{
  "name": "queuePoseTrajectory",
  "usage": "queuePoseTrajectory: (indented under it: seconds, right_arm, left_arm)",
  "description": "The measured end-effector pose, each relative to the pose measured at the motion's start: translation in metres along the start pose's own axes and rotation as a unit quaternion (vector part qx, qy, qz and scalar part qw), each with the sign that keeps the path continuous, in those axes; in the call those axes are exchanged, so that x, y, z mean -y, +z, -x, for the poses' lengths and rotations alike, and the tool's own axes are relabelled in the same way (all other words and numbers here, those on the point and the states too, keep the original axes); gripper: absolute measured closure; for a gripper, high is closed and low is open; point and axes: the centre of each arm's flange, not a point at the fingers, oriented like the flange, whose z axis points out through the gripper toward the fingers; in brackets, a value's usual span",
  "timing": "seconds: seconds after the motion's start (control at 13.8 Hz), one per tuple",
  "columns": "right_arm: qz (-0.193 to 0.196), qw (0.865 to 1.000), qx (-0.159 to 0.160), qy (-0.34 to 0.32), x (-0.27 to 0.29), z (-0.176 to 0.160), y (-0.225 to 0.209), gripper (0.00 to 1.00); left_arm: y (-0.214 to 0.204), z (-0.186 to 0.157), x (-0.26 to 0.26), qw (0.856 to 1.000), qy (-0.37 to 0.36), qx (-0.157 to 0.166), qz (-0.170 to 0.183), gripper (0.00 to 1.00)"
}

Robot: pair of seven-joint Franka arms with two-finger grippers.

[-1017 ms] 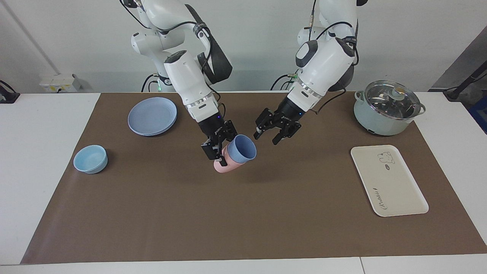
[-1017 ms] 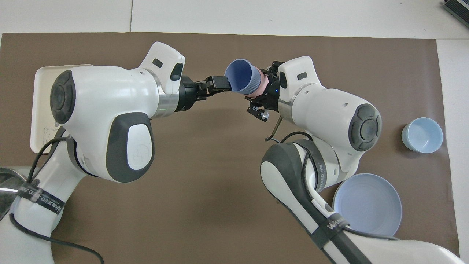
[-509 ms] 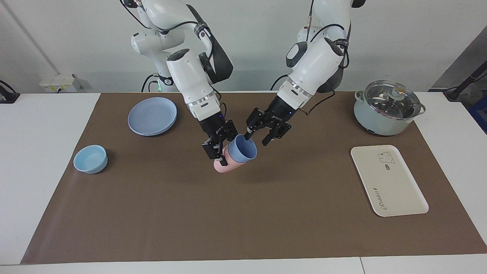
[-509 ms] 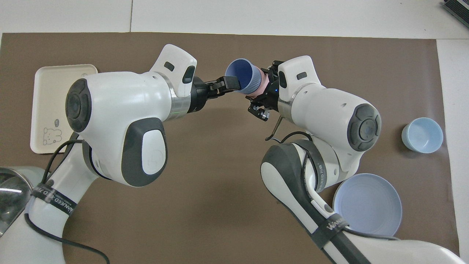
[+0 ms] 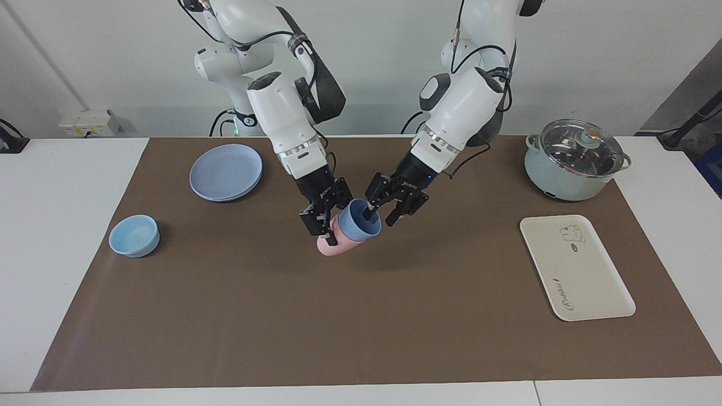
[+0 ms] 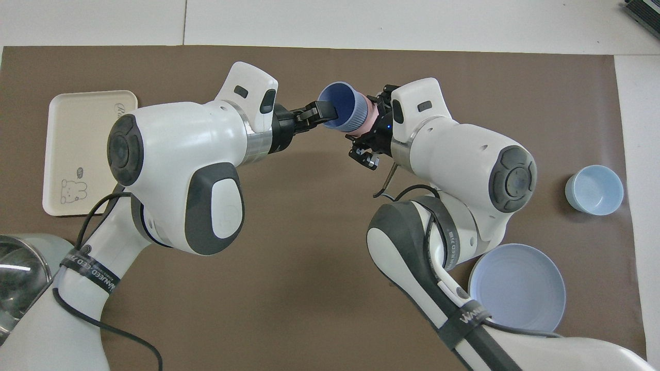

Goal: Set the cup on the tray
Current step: 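Grasp the cup's blue end with the left gripper, then carry the cup to the tray with the left gripper while the right gripper releases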

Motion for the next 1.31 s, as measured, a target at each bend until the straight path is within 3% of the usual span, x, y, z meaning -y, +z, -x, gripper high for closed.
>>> queuePoseTrajectory:
  seconds: [0.07,0.15,0.29,0.44,0.94,1.16,1.31]
  right_arm:
    - [0.000,1.000,0.000,0.000,0.000,0.000,0.000,0.19]
    - [0.000,1.000,0.000,0.000,0.000,0.000,0.000,0.19]
    - [-0.002,1.000,0.002,0.000,0.001,0.001,0.001,0.19]
    - [-0.001,1.000,0.003,0.001,0.000,0.003,0.001,0.19]
    - [0.000,1.000,0.003,0.003,-0.002,0.004,0.000,0.19]
    - [-0.003,1.000,0.004,0.001,0.002,0.003,0.003,0.19]
    - [0.002,1.000,0.006,0.008,-0.007,0.009,0.001,0.19]
  left_arm:
    - [0.002,0.004,-0.004,1.000,-0.002,0.001,0.002,0.37]
    - [0.005,0.009,-0.008,1.000,-0.004,0.003,0.003,0.44]
    - [0.007,0.012,-0.011,1.000,-0.005,0.002,0.005,0.74]
    - [0.007,0.009,-0.008,1.000,-0.011,-0.001,0.004,0.85]
    - [-0.006,-0.006,-0.011,1.000,-0.014,0.005,0.004,0.93]
    - [-0.032,-0.038,0.003,0.999,-0.024,0.025,-0.013,0.93]
    - [-0.066,-0.080,0.042,0.998,-0.030,0.020,-0.055,0.94]
